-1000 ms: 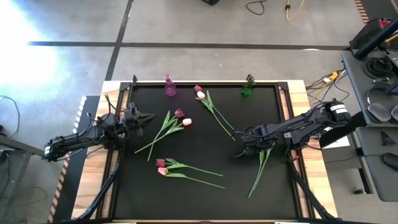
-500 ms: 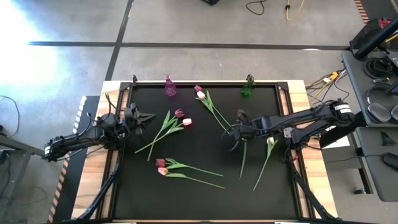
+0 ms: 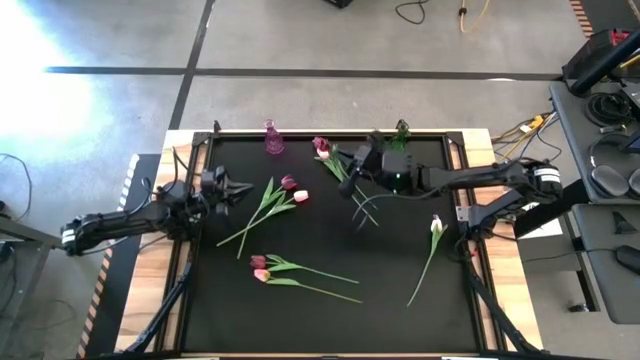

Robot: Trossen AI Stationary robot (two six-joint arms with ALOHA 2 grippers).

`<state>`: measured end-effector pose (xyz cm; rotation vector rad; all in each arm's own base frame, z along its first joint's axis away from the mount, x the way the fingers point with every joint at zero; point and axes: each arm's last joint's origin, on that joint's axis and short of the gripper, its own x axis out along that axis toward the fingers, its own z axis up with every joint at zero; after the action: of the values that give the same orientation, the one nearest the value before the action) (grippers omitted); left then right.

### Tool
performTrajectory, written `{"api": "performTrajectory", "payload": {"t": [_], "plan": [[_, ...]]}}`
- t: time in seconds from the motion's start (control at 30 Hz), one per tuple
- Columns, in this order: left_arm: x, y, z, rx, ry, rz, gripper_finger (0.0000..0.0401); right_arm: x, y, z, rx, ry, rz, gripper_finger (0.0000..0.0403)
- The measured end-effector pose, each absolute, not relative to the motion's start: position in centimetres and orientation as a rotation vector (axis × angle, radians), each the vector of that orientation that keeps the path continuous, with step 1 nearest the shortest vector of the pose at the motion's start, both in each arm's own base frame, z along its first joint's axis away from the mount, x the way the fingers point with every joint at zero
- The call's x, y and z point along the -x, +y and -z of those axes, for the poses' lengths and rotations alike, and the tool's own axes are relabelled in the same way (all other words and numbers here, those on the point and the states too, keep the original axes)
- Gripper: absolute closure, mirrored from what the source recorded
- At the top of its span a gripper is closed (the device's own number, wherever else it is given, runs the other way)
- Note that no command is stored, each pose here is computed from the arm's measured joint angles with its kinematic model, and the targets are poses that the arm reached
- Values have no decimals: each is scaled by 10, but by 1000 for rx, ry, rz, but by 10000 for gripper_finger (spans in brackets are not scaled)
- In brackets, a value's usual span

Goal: Sort flowers into vase by color
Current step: Put the middle right red flower into the purple vase

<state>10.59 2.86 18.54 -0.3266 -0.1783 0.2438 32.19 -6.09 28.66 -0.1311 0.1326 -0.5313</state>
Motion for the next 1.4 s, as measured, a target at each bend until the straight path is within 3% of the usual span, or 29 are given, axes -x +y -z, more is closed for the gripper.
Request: {"api": "performTrajectory", "payload": {"t": [0.27,0.53,0.83,1.1,1.4], "plan": [[-121,35,-195,262,-172,-329,388,-351,-82,-297,179,41,368,390],[-158,45,-230,170,-82,-347,305,-390,-81,-302,213,8,221,390],[-194,55,-242,150,-64,-349,231,-415,-73,-317,267,-52,163,390],[-200,56,-246,120,-167,-294,232,-415,-72,-325,283,-95,155,390],[-214,59,-249,75,-151,-275,245,-415,-71,-328,287,-132,139,390]]}}
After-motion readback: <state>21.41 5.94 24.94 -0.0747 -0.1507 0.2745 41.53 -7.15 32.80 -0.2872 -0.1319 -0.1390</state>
